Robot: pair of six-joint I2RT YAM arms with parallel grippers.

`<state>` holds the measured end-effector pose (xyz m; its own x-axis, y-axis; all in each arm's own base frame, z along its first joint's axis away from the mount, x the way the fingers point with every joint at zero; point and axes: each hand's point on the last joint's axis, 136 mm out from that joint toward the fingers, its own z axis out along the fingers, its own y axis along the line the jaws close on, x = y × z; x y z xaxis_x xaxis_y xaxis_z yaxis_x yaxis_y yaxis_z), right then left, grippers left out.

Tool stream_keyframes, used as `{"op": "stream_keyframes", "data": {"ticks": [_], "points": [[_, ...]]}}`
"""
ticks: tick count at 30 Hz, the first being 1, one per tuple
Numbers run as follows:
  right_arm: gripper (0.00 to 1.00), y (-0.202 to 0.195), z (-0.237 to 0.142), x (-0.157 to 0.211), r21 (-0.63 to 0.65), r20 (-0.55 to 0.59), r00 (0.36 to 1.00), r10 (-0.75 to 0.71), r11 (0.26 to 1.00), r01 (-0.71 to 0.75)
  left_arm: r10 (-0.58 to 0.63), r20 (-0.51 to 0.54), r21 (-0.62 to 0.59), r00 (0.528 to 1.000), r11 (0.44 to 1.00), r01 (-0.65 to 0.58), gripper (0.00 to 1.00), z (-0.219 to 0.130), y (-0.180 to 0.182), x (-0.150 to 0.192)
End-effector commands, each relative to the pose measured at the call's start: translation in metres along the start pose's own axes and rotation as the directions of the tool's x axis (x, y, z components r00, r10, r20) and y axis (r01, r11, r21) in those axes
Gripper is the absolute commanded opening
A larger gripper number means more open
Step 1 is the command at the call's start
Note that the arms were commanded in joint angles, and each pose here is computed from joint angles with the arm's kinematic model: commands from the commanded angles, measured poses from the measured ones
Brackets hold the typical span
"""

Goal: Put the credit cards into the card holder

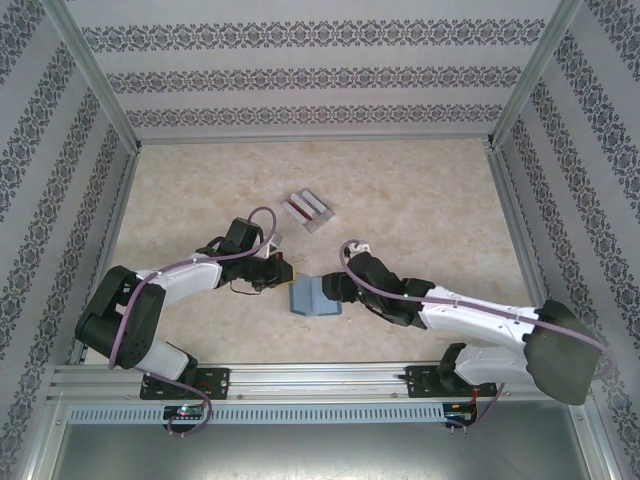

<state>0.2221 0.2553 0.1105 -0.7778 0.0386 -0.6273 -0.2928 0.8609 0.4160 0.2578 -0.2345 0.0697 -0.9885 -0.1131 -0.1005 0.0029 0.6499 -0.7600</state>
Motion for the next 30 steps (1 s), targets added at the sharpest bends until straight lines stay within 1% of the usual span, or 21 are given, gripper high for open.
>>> {"op": "stream_keyframes", "data": {"ticks": [1,3,6,9,12,14,16,21,23,25,30], "points": [[0.76,0.016,-0.011,-0.008,-0.082,0.047,0.996,0.070,0.994,-0.066,0.028,-0.002,0.044,1.000,0.999,-0.028,0.00,-0.001,-0.014,-0.001],[0.79,0.034,-0.004,-0.003,-0.154,0.024,0.993,0.113,0.982,-0.108,0.018,-0.005,0.051,1.000,0.999,-0.017,0.00,0.002,-0.013,-0.001],[0.79,0.063,0.019,0.012,-0.229,-0.096,0.993,0.064,0.970,-0.085,0.005,-0.011,0.085,1.000,0.996,-0.005,0.02,0.006,-0.016,-0.002],[0.78,0.073,0.039,0.025,-0.261,-0.163,0.983,0.080,0.958,-0.121,-0.004,-0.031,0.089,1.000,0.996,0.006,0.04,0.008,-0.015,0.000],[0.73,0.072,0.053,0.038,-0.278,-0.196,0.974,0.111,0.946,-0.164,-0.003,-0.038,0.093,0.999,0.996,0.006,0.09,0.009,-0.014,0.002],[0.68,0.063,0.059,0.040,-0.259,-0.205,0.969,0.141,0.946,-0.192,0.001,-0.037,0.090,0.999,0.996,0.002,0.11,0.009,-0.014,0.002],[0.65,0.049,0.064,0.039,-0.237,-0.213,0.963,0.165,0.947,-0.215,-0.001,-0.032,0.097,0.999,0.995,0.004,0.16,0.009,-0.015,0.001],[0.53,0.037,0.073,0.051,-0.208,-0.253,0.950,0.186,0.948,-0.241,-0.005,-0.032,0.095,0.999,0.995,0.008,0.22,0.010,-0.014,0.001],[0.53,0.035,0.073,0.052,-0.208,-0.264,0.947,0.185,0.947,-0.243,-0.008,-0.033,0.086,0.999,0.996,0.011,0.25,0.009,-0.011,0.001],[0.53,0.033,0.075,0.056,-0.197,-0.280,0.943,0.179,0.951,-0.239,-0.008,-0.025,0.081,1.000,0.997,0.010,0.26,0.008,-0.010,0.001],[0.46,0.026,0.076,0.056,-0.185,-0.279,0.940,0.194,0.950,-0.251,-0.020,-0.002,0.064,1.000,0.998,0.020,0.26,-0.001,-0.003,-0.002]]}}
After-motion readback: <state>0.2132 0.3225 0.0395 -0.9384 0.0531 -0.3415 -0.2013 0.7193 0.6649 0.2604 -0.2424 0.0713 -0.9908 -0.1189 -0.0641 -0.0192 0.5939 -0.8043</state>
